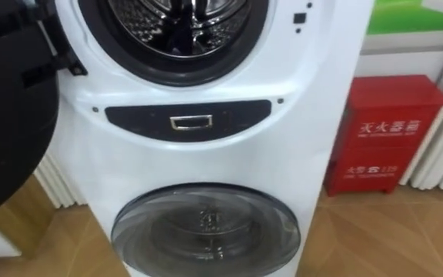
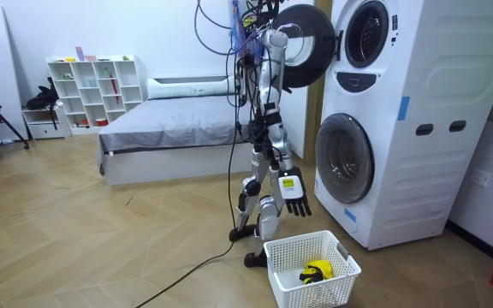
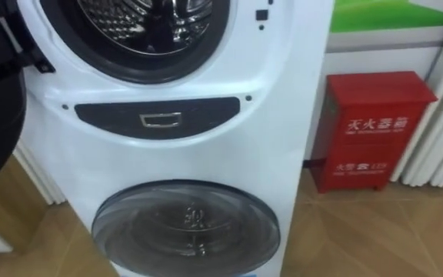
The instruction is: Pick clothes from washing machine
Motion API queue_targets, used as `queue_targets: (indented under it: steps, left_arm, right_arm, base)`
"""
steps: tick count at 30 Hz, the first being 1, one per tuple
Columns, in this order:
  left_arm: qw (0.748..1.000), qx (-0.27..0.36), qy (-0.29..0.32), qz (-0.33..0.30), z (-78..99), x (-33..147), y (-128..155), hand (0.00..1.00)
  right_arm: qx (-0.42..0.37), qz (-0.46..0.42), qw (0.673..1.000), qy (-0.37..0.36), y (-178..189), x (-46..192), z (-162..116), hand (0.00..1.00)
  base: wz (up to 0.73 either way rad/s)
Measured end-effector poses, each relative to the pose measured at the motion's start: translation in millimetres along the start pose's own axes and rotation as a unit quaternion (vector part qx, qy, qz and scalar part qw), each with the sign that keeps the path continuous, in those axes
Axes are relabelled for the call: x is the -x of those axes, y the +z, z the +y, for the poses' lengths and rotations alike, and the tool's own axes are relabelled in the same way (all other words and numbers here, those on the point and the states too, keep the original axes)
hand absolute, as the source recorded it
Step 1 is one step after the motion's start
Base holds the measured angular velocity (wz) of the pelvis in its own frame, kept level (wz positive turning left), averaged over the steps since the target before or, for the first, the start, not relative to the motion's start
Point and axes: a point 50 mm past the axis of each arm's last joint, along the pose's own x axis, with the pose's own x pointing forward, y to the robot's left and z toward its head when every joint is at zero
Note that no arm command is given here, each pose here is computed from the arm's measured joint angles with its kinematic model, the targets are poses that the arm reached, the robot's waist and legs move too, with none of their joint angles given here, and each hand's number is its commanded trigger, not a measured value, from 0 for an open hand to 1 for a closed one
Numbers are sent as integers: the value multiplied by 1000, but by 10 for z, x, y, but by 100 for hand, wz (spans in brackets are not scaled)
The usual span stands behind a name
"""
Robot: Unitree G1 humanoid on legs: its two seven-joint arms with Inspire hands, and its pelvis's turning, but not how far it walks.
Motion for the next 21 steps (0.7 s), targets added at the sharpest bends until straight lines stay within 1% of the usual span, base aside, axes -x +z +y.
queue_targets:
  steps: [5, 6, 9, 12, 17, 19, 21]
  left_arm:
    - [1000, 16, 4, -3, 10, 2, 126, 0]
    - [1000, 20, 10, -5, 35, -3, 163, 0]
    - [1000, 12, 11, -6, 49, -12, 214, 0]
    - [1000, -3, 17, -17, 29, -1, 273, 0]
    - [999, -19, 24, -24, -22, 41, 417, 0]
    - [999, -39, 29, -21, 28, 19, 533, 0]
    - [997, -63, 40, -26, 85, 1, 652, 0]
  right_arm:
    - [0, 4, 1000, -8, 10, 3, -42, 0]
    - [0, 2, 1000, -11, 17, 6, -50, 0]
    - [8, -12, 1000, -16, 77, 12, -76, 0]
    - [6, -20, 1000, -21, 113, 15, -106, 0]
    - [-15, -15, 998, -56, 33, 61, -289, 0]
    - [-28, -17, 997, -75, 14, 87, -380, 0]
    - [-22, -16, 995, -92, -10, 113, -456, 0]
  base:
    - [10]
    - [0]
    - [5]
    - [11]
    - [-3]
    - [-19]
    - [-15]
